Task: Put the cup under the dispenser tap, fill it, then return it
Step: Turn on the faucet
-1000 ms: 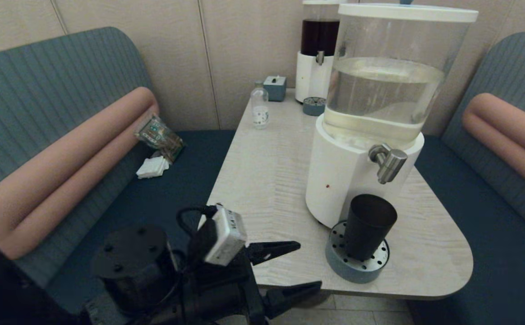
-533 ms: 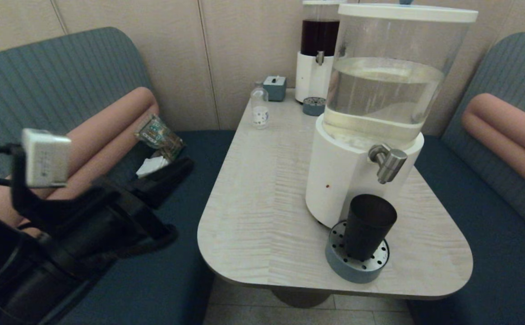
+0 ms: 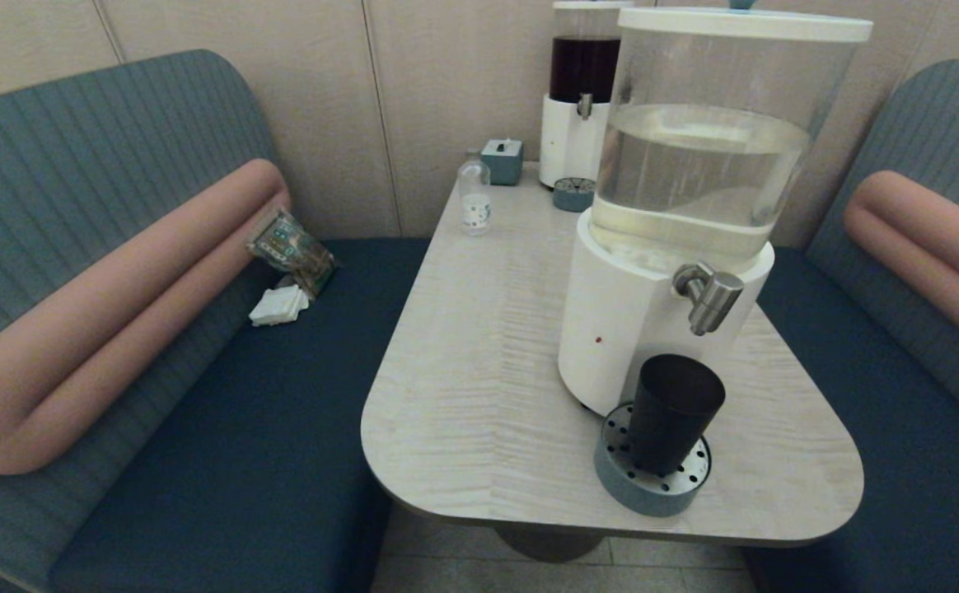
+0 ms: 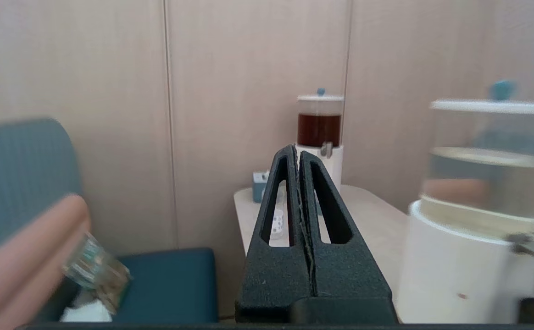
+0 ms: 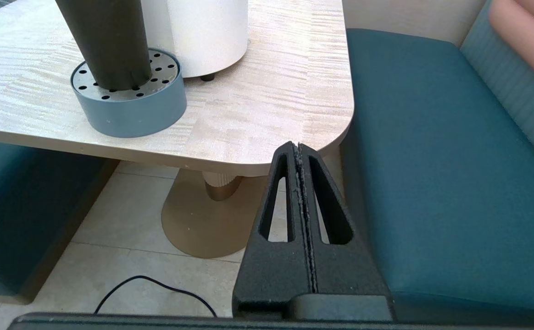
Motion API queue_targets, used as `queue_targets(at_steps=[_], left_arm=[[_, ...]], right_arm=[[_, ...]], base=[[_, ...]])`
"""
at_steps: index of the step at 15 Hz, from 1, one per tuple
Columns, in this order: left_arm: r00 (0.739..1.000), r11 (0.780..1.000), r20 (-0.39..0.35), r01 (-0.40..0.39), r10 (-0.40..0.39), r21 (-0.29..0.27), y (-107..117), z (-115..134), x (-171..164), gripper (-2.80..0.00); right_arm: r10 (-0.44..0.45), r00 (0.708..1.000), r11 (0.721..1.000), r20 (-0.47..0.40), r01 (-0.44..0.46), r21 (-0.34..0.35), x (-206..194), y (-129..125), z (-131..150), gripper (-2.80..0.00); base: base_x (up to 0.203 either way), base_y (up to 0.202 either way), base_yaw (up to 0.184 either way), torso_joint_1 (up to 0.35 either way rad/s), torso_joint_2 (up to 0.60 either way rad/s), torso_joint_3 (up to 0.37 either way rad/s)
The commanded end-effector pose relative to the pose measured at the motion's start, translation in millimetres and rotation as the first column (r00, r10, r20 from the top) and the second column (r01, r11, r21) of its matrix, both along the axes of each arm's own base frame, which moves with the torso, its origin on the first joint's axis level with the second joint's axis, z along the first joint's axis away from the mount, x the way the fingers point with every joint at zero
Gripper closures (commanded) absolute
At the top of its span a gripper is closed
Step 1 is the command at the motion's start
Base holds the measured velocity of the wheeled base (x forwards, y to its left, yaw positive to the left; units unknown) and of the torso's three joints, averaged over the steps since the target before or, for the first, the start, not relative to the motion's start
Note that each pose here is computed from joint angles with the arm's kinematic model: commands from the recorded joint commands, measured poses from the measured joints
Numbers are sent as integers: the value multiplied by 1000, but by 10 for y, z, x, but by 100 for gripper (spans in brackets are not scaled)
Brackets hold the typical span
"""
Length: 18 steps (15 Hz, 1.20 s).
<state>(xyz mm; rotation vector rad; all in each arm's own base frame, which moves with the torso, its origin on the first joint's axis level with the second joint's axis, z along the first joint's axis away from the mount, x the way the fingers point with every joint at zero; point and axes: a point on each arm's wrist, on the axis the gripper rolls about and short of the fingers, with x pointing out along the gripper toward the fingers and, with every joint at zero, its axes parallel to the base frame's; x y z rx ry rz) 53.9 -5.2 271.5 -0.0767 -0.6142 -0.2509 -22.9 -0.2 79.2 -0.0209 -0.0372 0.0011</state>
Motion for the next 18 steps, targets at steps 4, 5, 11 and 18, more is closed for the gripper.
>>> queue_targets(at_steps=[4, 5, 11, 18], left_arm=[[999, 994, 21, 23, -25, 109, -18, -206, -1004, 0], [999, 989, 33, 14, -19, 148, -24, -300, -1107, 0], [979, 929, -141, -86, 145, 360, -19, -1149, -1112, 0], [833, 924, -453, -164, 318, 346, 32, -1911, -767, 0]], right_arm=[[0, 1000, 1000, -14, 0, -2, 11, 0, -42, 0], [0, 1000, 1000, -13, 0, -1, 11, 0, -40, 0], [0, 1000, 1000, -14, 0, -1, 11, 0, -42, 0], [0, 1000, 1000, -14, 0, -1, 11, 0, -42, 0]], base=[[0, 0, 0, 0, 0, 0], [0, 0, 0, 0, 0, 0], [0, 0, 0, 0, 0, 0], [0, 0, 0, 0, 0, 0]])
